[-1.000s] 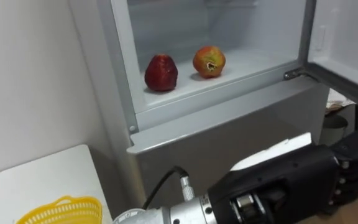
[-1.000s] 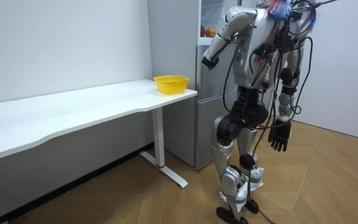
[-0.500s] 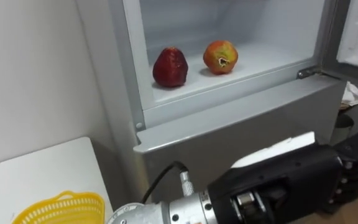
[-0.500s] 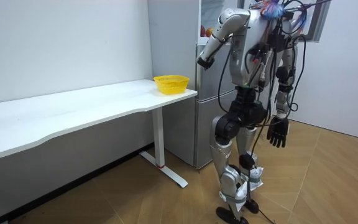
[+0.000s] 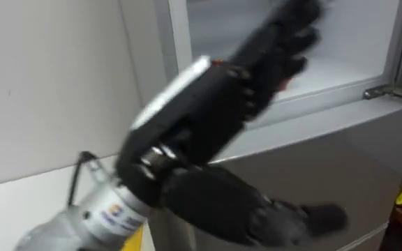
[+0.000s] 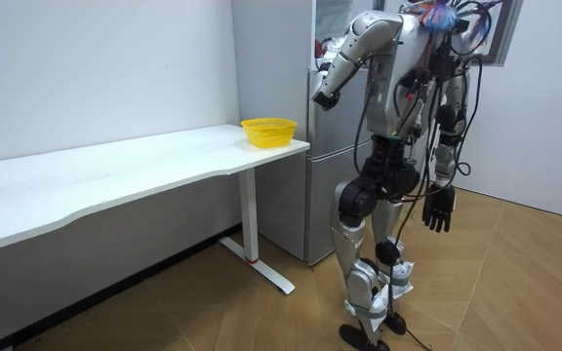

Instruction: Retrieve from the upper fridge

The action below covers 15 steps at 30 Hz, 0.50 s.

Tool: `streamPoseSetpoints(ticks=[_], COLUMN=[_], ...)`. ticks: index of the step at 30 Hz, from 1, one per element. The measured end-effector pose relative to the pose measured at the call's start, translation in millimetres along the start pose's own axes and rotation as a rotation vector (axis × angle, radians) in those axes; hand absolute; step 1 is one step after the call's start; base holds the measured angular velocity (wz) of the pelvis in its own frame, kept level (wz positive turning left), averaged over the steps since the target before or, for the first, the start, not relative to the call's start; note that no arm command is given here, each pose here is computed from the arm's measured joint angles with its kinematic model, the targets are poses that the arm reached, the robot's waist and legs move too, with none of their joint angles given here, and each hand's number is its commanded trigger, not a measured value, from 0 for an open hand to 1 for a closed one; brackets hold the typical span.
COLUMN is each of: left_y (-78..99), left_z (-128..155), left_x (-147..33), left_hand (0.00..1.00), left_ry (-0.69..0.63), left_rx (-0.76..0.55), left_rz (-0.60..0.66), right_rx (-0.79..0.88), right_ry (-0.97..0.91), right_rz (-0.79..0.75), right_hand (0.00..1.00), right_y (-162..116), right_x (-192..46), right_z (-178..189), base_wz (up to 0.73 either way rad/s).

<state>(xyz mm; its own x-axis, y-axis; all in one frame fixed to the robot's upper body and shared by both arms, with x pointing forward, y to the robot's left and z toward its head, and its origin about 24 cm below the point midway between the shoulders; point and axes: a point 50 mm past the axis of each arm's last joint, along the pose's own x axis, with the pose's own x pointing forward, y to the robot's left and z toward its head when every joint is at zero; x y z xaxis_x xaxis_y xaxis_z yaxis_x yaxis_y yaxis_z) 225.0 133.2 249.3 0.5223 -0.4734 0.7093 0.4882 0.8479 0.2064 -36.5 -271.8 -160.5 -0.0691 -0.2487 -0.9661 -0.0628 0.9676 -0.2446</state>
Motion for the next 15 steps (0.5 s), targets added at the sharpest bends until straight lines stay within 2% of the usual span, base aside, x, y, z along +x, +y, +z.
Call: streamPoseSetpoints(ticks=[2,3,6,11,15], left_y=[27.0,32.4,56.2,71.8,75.1], left_z=[17.1,20.0,38.4,65.8,87.6], left_x=[-16.1,-19.7,-38.3,-57.5,-72.4], left_hand=[0.00,0.00,0.00,0.00,0.00], left_ry=[-0.053,-0.059,-0.119,-0.235,-0.369], left_rx=[0.174,0.207,0.400,0.603,0.739], left_rz=[0.211,0.261,0.520,0.774,0.945], right_rx=[0.017,0.026,0.031,-0.021,-0.038], right_ry=[0.009,0.010,-0.026,-0.047,-0.046], right_rz=[-0.002,-0.006,-0.028,-0.028,-0.030], right_hand=[0.00,0.00,0.00,0.00,0.00], right_y=[5.4,5.9,4.7,8.5,8.3], right_x=[0.1,0.0,-0.4,-0.3,-0.5], right_z=[-7.9,-9.2,-8.0,-5.8,-7.8], base_wz=[0.10,0.22,0.15,0.04,0.07])
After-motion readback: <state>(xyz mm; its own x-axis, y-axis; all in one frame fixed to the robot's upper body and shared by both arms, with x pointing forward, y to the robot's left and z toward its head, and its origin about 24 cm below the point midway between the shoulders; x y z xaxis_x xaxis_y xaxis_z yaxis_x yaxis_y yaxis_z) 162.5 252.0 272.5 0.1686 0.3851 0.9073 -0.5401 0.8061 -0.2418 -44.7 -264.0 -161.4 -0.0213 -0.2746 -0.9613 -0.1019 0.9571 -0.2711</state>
